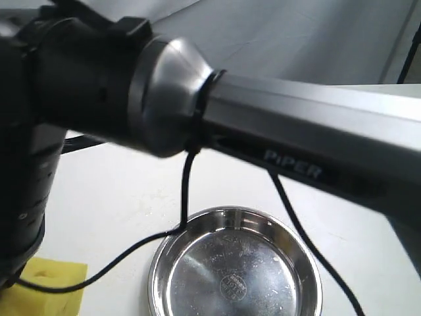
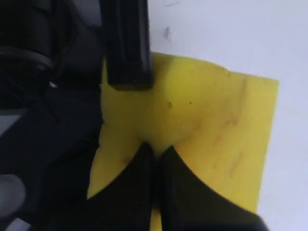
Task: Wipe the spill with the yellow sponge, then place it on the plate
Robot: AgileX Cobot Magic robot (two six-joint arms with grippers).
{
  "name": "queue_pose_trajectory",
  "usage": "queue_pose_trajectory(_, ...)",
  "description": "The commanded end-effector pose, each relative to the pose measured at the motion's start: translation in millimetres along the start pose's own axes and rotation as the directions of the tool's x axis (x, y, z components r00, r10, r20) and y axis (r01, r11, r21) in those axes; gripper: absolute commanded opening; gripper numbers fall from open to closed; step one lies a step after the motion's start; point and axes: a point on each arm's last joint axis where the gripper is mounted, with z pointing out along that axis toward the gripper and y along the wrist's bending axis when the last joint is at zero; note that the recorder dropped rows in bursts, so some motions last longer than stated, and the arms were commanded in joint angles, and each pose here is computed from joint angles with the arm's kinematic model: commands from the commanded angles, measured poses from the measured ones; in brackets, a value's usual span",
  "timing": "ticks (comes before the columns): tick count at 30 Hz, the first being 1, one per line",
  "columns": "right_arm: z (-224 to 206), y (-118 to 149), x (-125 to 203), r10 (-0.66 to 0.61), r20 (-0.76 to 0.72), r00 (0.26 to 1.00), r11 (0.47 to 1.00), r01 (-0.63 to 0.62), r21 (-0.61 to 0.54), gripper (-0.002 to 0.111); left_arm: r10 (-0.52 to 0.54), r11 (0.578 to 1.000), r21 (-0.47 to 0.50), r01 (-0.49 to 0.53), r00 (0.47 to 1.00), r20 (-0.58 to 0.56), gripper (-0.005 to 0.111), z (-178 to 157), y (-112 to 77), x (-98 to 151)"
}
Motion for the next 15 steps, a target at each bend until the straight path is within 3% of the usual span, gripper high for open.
queue_pose_trajectory(1, -3, -29, 11, 0.061, 0.126, 0.990, 0.984, -0.038, -0.176, 0.000, -0.004, 1.000, -0.002, 0.004, 1.000, -0.002, 0.000, 0, 0.1, 1)
queue_pose_trajectory(6, 13, -84, 44, 0.287, 0.133, 0.949, 0.928, -0.241, -0.284, 0.000, -0.004, 1.000, -0.002, 0.004, 1.000, -0.002, 0.000, 0, 0.1, 1)
queue_pose_trajectory(9, 34, -112, 65, 0.446, 0.127, 0.886, 0.845, -0.370, -0.385, 0.000, -0.004, 1.000, -0.002, 0.004, 1.000, -0.002, 0.000, 0, 0.1, 1)
queue_pose_trajectory(15, 77, -157, 110, 0.640, -0.009, 0.769, 0.707, -0.593, -0.387, 0.000, -0.004, 1.000, -0.002, 0.004, 1.000, -0.002, 0.000, 0, 0.1, 1)
